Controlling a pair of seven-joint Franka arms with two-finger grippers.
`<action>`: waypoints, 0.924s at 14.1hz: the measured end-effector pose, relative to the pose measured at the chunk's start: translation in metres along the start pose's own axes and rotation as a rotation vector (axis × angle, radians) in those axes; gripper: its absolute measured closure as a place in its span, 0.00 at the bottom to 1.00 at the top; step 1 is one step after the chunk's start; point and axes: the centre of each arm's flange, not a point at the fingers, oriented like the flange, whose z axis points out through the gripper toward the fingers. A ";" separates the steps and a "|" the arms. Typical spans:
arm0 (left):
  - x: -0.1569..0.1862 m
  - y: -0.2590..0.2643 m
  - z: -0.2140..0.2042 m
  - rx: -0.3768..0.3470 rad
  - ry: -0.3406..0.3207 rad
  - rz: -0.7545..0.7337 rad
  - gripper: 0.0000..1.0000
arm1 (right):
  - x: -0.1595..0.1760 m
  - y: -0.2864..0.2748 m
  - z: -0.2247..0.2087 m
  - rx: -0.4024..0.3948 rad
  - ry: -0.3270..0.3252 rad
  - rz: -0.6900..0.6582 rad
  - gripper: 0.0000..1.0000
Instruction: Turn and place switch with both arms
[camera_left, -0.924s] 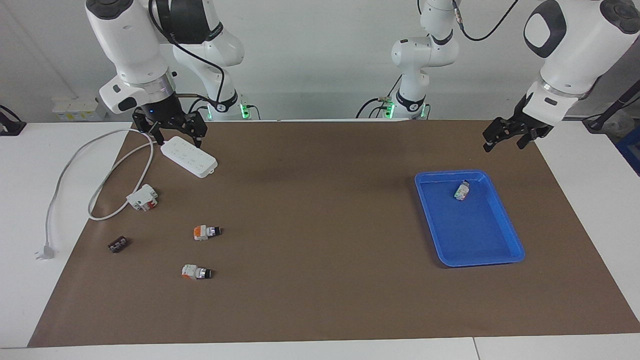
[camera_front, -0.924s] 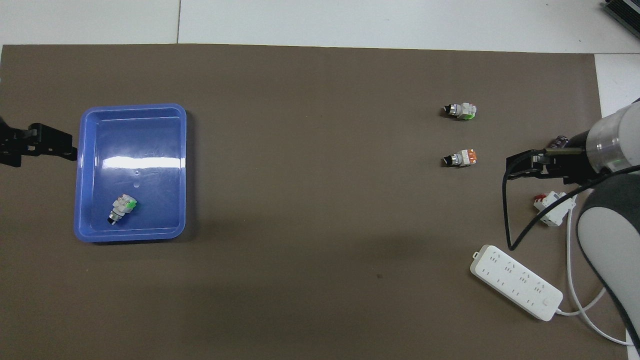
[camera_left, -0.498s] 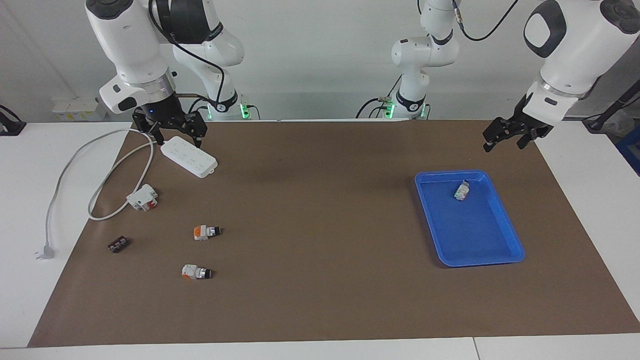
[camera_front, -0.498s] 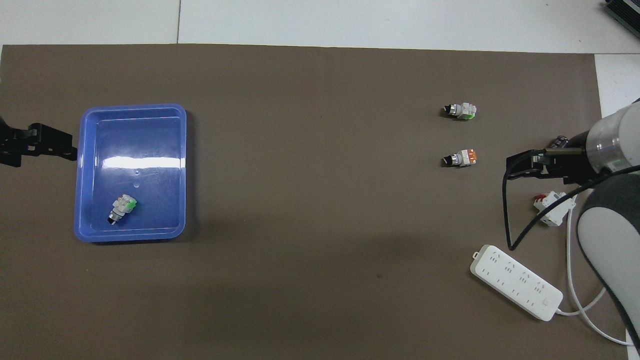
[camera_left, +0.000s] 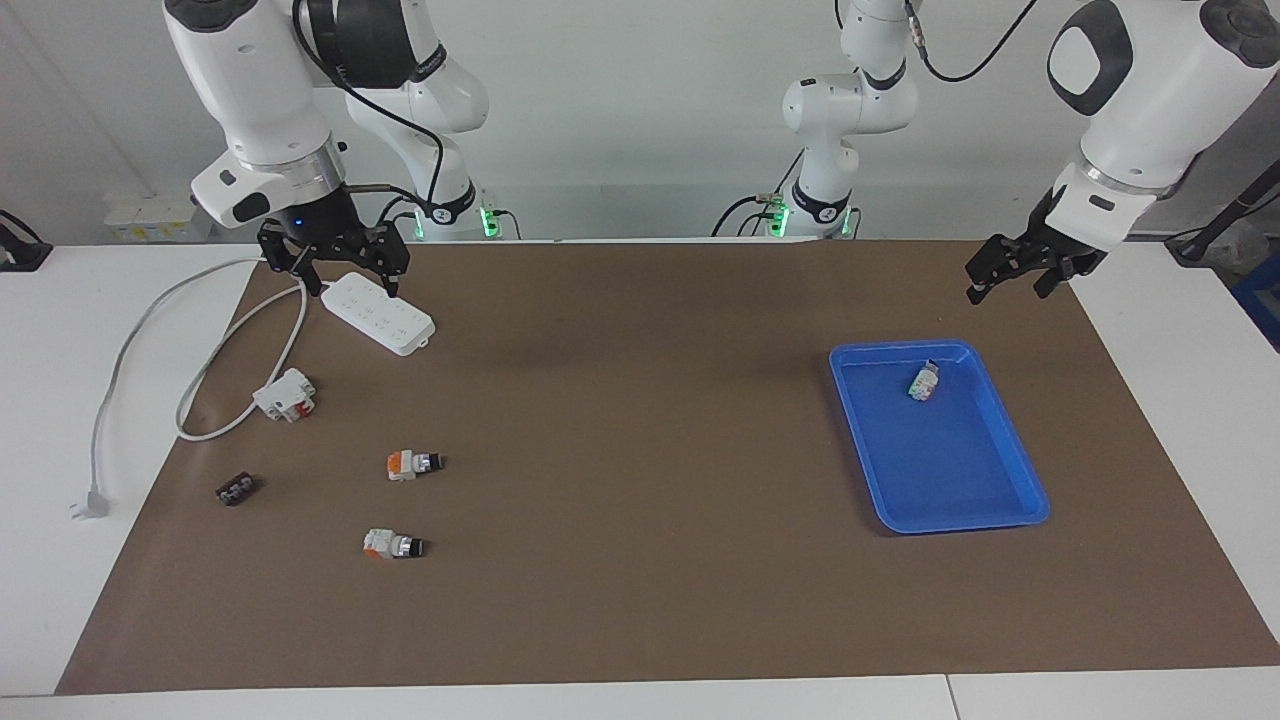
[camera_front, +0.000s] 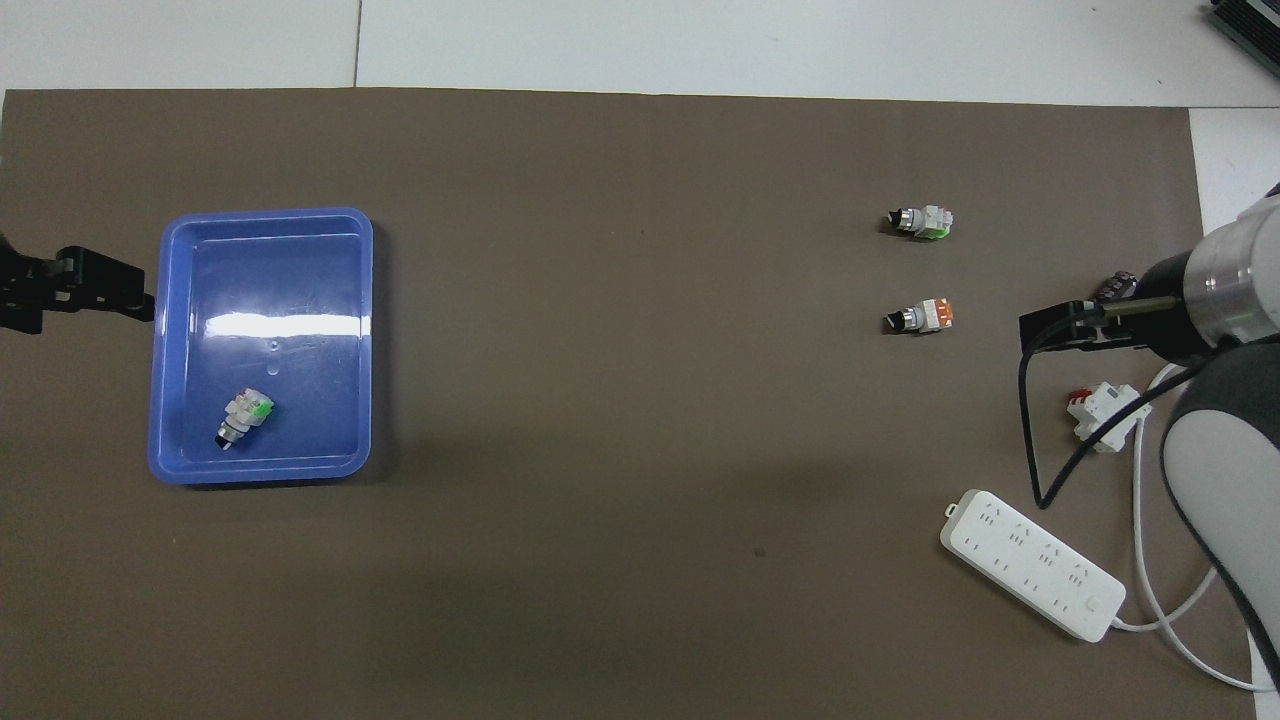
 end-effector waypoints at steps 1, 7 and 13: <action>0.000 0.000 0.000 0.000 0.000 0.000 0.00 | 0.002 0.001 0.002 0.000 0.004 -0.050 0.01; 0.000 0.000 0.000 0.000 0.000 0.000 0.00 | 0.032 0.003 0.031 0.009 -0.002 -0.369 0.00; 0.000 0.000 0.000 0.000 0.000 0.000 0.00 | 0.081 0.014 0.072 0.025 -0.002 -0.840 0.00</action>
